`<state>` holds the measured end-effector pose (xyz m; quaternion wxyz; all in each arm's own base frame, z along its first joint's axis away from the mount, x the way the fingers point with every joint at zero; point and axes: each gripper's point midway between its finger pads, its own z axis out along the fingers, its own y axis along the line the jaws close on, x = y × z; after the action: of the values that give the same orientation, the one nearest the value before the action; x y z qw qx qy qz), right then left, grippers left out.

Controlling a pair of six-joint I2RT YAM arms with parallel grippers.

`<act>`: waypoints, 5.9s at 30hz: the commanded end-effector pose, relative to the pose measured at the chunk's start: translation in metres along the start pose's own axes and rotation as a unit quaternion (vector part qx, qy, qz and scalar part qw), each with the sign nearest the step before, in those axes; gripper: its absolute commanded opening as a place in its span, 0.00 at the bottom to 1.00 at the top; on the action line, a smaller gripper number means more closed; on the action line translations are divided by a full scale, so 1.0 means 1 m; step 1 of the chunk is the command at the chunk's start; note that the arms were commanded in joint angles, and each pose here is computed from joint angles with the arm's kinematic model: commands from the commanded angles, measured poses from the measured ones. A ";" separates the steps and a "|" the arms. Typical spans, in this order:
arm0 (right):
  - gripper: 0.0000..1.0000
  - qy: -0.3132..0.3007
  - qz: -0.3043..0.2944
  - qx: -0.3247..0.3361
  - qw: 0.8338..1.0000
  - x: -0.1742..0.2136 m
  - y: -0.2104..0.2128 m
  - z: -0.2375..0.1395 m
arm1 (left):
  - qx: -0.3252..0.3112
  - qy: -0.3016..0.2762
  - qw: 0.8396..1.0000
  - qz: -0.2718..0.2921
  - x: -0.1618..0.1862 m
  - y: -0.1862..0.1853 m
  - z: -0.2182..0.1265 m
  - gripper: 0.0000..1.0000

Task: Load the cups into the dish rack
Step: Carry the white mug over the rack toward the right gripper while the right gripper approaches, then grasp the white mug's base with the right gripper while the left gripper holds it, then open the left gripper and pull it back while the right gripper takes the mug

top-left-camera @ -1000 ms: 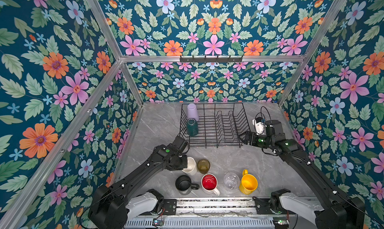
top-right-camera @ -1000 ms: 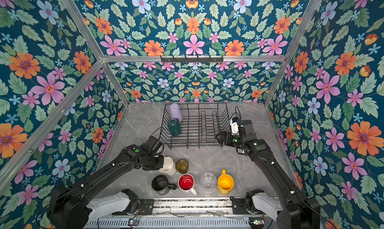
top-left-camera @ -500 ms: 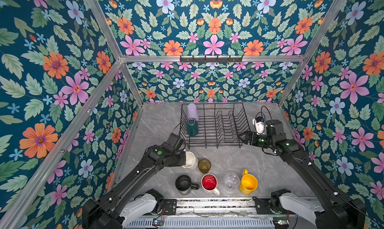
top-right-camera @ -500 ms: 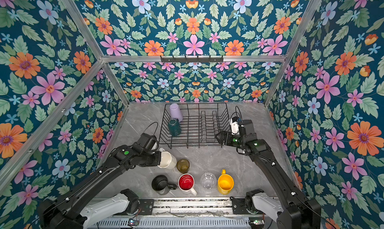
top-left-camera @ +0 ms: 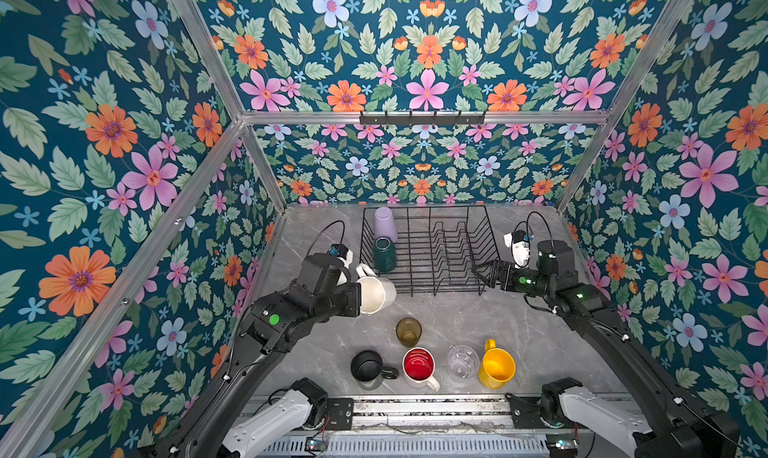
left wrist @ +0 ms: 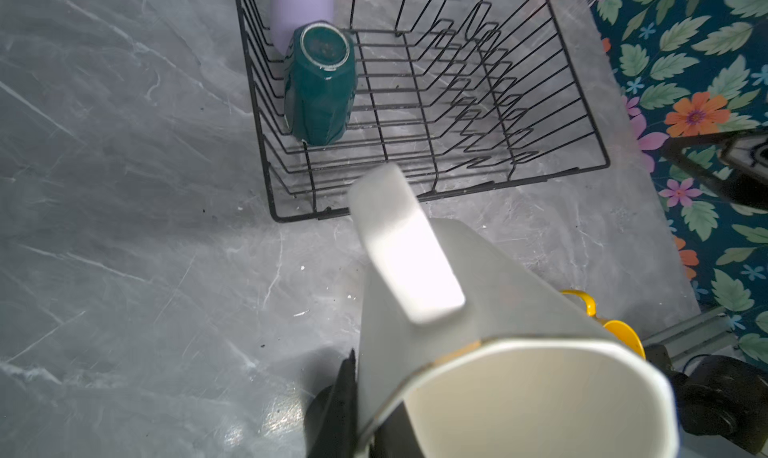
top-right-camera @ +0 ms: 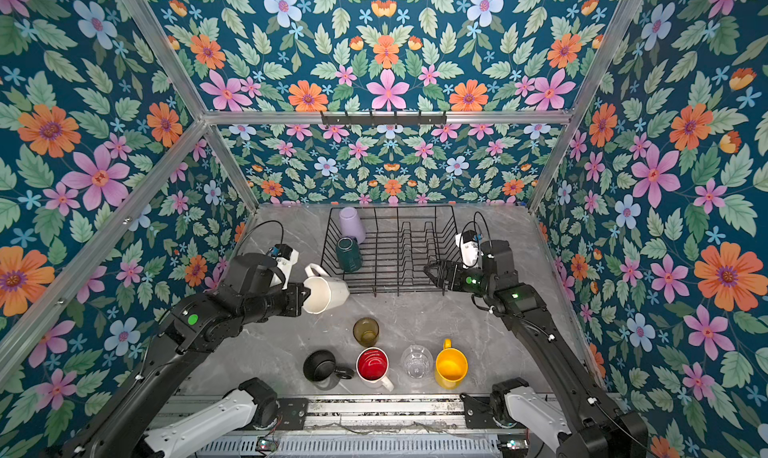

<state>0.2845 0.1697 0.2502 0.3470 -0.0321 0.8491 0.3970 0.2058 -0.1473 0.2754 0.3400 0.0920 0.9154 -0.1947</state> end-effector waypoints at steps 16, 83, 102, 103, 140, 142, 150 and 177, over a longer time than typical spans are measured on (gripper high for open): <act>0.99 -0.032 -0.068 -0.296 0.952 -0.019 0.116 -0.047 | 0.366 -0.172 0.892 0.200 -0.081 -0.145 0.022 0.00; 0.90 0.088 -0.085 -0.384 0.915 0.008 0.150 -0.013 | 0.564 -0.153 0.779 0.225 -0.083 -0.174 0.030 0.00; 0.48 0.086 -0.076 -0.370 0.922 0.006 0.145 -0.007 | 0.565 -0.152 0.780 0.222 -0.084 -0.175 0.030 0.00; 0.44 0.087 -0.074 -0.370 0.922 0.006 0.145 -0.007 | 0.565 -0.152 0.780 0.222 -0.084 -0.175 0.030 0.00; 0.00 0.046 -0.070 -0.349 0.933 -0.023 0.163 -0.035 | 0.494 -0.184 0.817 0.232 -0.090 -0.162 0.041 0.89; 0.00 0.039 -0.065 -0.339 0.938 -0.027 0.158 -0.040 | 0.483 -0.188 0.824 0.229 -0.091 -0.159 0.044 0.92; 0.00 0.017 -0.036 -0.268 0.962 -0.041 0.130 -0.054 | 0.400 -0.223 0.869 0.188 -0.110 -0.135 0.064 1.00; 0.00 0.040 0.025 0.142 0.989 -0.107 -0.024 0.024 | 0.078 -0.321 0.944 0.021 -0.149 -0.019 0.048 1.00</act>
<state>0.3727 0.1539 0.2888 0.2834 0.0254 0.9068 0.3110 0.3380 -0.2018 0.3489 0.6037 0.0857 0.7314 -0.3054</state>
